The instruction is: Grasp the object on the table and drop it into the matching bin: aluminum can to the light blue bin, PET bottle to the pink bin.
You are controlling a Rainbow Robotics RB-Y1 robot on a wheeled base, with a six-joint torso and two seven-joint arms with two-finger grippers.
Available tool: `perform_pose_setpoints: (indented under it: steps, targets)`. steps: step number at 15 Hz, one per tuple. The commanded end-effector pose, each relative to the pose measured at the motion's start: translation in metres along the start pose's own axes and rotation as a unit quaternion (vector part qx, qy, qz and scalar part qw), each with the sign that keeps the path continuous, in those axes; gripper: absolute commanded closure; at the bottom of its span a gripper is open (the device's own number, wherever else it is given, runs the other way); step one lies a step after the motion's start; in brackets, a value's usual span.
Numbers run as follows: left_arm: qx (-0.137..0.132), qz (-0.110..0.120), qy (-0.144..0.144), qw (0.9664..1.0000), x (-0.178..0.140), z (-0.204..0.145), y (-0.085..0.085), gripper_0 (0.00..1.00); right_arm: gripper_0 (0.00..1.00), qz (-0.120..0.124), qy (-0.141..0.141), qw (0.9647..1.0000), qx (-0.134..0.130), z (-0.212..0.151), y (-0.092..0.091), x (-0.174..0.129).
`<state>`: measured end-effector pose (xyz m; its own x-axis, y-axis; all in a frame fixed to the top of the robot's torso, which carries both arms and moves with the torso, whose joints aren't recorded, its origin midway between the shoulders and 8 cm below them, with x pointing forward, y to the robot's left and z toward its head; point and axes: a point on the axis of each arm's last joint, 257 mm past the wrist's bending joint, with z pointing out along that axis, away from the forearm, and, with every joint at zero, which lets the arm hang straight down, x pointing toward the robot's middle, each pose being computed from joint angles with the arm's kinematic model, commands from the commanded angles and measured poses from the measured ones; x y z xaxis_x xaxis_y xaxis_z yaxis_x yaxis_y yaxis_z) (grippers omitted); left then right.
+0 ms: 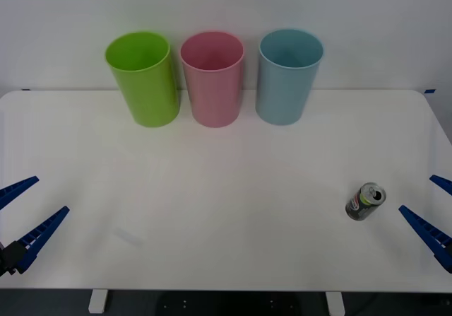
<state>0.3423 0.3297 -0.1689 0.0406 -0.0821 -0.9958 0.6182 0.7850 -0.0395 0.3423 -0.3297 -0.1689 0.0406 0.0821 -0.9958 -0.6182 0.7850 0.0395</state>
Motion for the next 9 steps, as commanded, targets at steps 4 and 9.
perform_pose_setpoints:
  steps: [4,9]
  targets:
    - [0.000,0.000,0.000,1.0000,0.000,0.000,0.000,0.00,0.00,0.009,-0.015,0.9998,0.008,-0.005,-0.001,-0.003]
    - [0.000,0.000,0.000,1.0000,0.000,0.000,0.000,0.00,0.00,0.010,0.001,0.9997,0.021,-0.022,-0.005,0.003]
